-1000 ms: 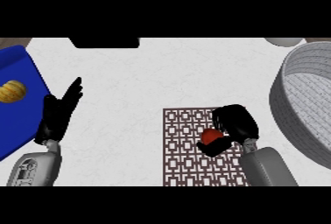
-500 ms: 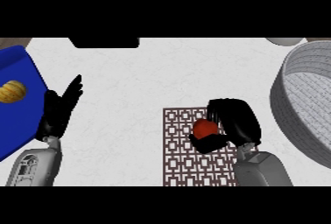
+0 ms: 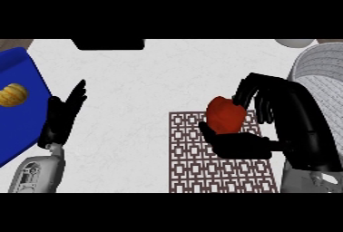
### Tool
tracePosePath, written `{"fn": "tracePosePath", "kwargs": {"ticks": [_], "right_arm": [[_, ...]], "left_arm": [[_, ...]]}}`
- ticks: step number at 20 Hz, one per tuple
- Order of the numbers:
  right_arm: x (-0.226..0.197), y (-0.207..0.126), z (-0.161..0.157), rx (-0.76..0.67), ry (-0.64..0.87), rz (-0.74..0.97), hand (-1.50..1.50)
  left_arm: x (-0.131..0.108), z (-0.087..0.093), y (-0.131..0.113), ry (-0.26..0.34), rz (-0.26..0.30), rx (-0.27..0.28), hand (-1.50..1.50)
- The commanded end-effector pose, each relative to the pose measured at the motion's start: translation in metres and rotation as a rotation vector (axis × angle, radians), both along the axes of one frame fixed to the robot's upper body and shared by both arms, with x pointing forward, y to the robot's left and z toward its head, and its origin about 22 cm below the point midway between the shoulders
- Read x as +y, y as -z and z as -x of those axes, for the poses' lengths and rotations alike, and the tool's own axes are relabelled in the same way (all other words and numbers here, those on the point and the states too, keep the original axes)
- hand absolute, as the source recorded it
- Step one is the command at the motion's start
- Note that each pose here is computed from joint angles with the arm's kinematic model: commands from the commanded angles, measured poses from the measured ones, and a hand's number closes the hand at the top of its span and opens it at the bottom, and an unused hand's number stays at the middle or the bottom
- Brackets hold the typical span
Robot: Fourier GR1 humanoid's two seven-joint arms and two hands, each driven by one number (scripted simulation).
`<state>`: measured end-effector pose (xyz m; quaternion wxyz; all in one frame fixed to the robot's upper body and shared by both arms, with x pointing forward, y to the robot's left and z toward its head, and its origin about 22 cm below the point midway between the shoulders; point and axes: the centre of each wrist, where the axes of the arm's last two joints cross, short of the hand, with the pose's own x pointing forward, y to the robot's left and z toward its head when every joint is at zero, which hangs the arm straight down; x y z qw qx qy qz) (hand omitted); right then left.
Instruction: Pick the bell pepper from the placemat and place it in the basket
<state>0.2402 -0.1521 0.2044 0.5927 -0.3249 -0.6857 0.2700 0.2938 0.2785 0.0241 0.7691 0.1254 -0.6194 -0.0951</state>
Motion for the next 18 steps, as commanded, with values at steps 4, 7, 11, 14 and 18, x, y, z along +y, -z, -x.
{"fn": "tracePosePath", "kwargs": {"ticks": [4, 7, 11, 14, 18], "right_arm": [[-0.015, -0.081, 0.03, -0.071, 0.099, -0.081, 1.5], [-0.031, -0.111, 0.011, -0.098, 0.106, -0.091, 1.5], [-0.041, -0.153, -0.015, -0.124, 0.192, -0.103, 1.5], [-0.05, -0.166, -0.017, -0.122, 0.269, -0.022, 1.5], [-0.078, -0.162, -0.043, -0.04, 0.396, 0.228, 1.5]], "left_arm": [[0.01, -0.002, 0.002, 0.004, -0.005, -0.007, 0.0], [-0.004, 0.001, 0.004, 0.002, 0.012, 0.014, 0.0], [-0.002, -0.004, -0.002, 0.005, -0.01, -0.006, 0.0], [0.005, 0.001, -0.004, 0.006, -0.011, -0.023, 0.0], [-0.005, 0.003, 0.002, 0.018, -0.003, -0.011, 0.0]]}}
